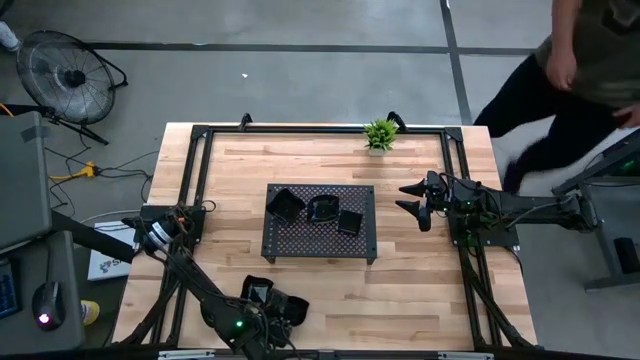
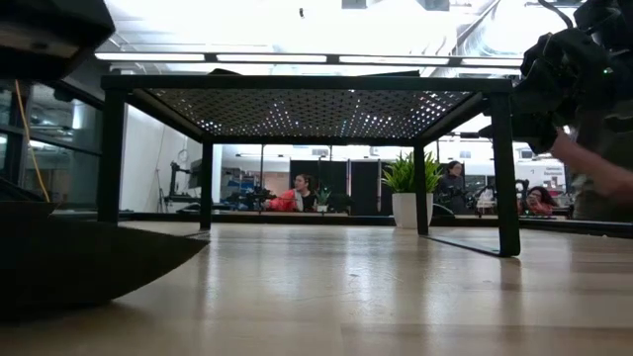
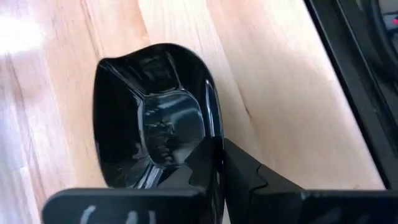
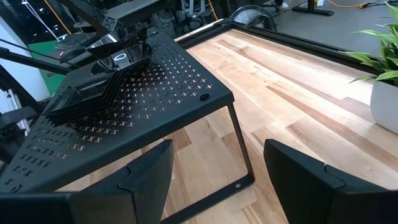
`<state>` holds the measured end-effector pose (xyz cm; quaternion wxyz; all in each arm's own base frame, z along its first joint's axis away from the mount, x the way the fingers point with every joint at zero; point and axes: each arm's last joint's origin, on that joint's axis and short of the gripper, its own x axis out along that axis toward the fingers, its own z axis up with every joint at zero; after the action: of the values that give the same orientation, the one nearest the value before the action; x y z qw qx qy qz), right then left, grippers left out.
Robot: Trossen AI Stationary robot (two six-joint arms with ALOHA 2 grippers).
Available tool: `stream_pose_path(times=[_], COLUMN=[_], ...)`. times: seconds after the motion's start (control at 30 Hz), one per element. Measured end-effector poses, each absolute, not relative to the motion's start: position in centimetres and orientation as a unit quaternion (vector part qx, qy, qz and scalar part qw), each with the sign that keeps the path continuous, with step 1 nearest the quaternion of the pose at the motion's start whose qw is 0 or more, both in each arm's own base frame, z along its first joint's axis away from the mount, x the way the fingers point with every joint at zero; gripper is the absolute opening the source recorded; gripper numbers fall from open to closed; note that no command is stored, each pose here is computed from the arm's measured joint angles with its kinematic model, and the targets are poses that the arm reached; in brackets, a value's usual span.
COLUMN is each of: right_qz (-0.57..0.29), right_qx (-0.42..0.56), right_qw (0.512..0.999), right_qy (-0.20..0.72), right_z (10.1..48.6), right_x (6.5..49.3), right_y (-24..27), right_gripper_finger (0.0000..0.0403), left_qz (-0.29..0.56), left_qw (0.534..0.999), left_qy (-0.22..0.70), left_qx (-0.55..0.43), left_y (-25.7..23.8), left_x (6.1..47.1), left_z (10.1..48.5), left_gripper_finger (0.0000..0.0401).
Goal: Pick & Place Mini shaped plates
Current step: Stack the right leaf shaped plate on top of the leaf shaped plates on the shelf, then stack the leaf shaped plate on top of the leaf shaped plates on the shelf
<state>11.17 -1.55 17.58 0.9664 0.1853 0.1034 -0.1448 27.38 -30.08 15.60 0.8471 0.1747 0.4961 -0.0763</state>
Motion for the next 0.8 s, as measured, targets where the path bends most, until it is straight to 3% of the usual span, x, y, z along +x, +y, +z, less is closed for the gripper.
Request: stream_pose_path(times=[0.8], right_qz=[-0.145], right_qx=[0.185], right_qw=[0.966], right_qy=[0.103], right_z=[17.6], right_x=[11.2], right_y=[-1.6], right_gripper_finger=[0.0246], left_qz=[-0.066], left_qw=[0.849], left_qy=[0.467], left_qx=[0.236], left_y=[-31.2], left_x=[28.5], left_z=[23.7], left_gripper_finger=[0.0019])
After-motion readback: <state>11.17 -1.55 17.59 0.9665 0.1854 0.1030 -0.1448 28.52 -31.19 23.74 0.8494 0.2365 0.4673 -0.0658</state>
